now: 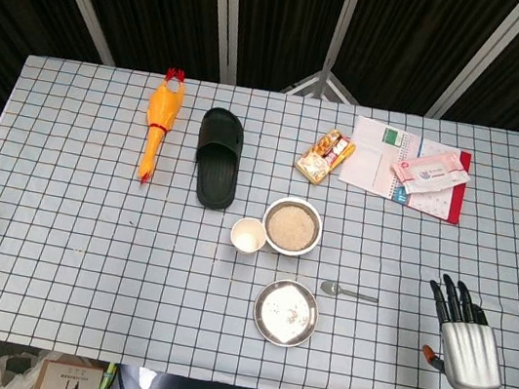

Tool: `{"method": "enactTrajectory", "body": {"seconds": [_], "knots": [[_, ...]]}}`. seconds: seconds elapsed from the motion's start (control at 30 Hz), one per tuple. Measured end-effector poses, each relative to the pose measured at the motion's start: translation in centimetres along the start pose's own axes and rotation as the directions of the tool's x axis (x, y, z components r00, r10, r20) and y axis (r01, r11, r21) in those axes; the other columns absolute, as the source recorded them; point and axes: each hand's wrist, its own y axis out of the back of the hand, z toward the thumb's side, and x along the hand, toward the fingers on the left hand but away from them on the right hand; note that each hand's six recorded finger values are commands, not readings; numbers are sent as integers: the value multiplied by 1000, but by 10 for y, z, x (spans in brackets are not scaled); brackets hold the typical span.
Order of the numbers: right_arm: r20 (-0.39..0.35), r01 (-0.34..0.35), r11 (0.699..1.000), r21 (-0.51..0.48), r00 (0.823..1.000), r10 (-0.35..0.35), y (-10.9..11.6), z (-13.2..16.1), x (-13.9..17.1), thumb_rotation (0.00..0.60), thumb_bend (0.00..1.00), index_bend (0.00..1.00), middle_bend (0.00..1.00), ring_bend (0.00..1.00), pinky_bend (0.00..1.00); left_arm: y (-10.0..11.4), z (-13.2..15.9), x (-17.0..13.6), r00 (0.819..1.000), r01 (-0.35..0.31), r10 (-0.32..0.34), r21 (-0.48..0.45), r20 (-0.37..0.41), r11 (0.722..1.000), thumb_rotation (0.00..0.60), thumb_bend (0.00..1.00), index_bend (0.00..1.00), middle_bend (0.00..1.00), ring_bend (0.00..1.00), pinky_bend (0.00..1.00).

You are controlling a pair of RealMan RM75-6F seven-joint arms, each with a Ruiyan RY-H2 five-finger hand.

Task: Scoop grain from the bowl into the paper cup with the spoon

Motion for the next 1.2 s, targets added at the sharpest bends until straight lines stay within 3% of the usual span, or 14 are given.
{"method": "enactTrajectory", "body": {"seconds": [0.33, 0.47, 0.53, 0.67, 0.73, 0.8, 0.97, 1.2], "knots": [[-8, 10, 1000, -3, 1000, -10, 2, 2, 1, 600, 194, 0, 0, 2, 288, 1, 1, -1, 1000, -7, 7, 1, 5, 1000, 600, 0, 0, 0, 0, 0], [-21, 32, 999, -21, 999, -33, 6, 6, 0, 600, 195, 0, 6, 125, 483, 1, 1, -1, 1000, -4, 4, -6, 4, 1000, 600, 0, 0, 0, 0, 0], [-26, 49, 998, -40, 998, -50, 8, 8, -1, 600, 194, 0, 71, 253, 595, 1, 1, -1, 1000, -2, 2, -7, 6, 1000, 600, 0, 0, 0, 0, 0], [-28, 66, 991, -113, 997, -69, 11, 15, -7, 600, 194, 0, 408, 632, 840, 1, 2, -2, 1000, 2, -2, -13, 14, 1000, 600, 0, 0, 0, 0, 0], [-20, 46, 986, -159, 999, -50, 8, 18, -9, 600, 194, 7, 552, 772, 939, 2, 3, -2, 1000, 3, -2, -15, 19, 1000, 600, 0, 0, 0, 0, 0], [-6, 2, 975, -221, 1000, -4, 1, 21, -11, 600, 194, 99, 687, 891, 995, 3, 3, -3, 1000, -1, 1, -15, 26, 1000, 600, 0, 0, 0, 0, 0], [7, -114, 948, -297, 993, 121, -16, 30, -22, 600, 203, 306, 807, 975, 1000, 3, 4, -1, 1000, 0, 1, -22, 29, 1000, 600, 0, 0, 0, 0, 0], [-9, -135, 980, -147, 991, 135, -27, 43, -36, 600, 271, 449, 828, 985, 1000, 3, 7, -2, 999, -4, 5, -10, 42, 1000, 600, 0, 0, 0, 0, 0]]}}
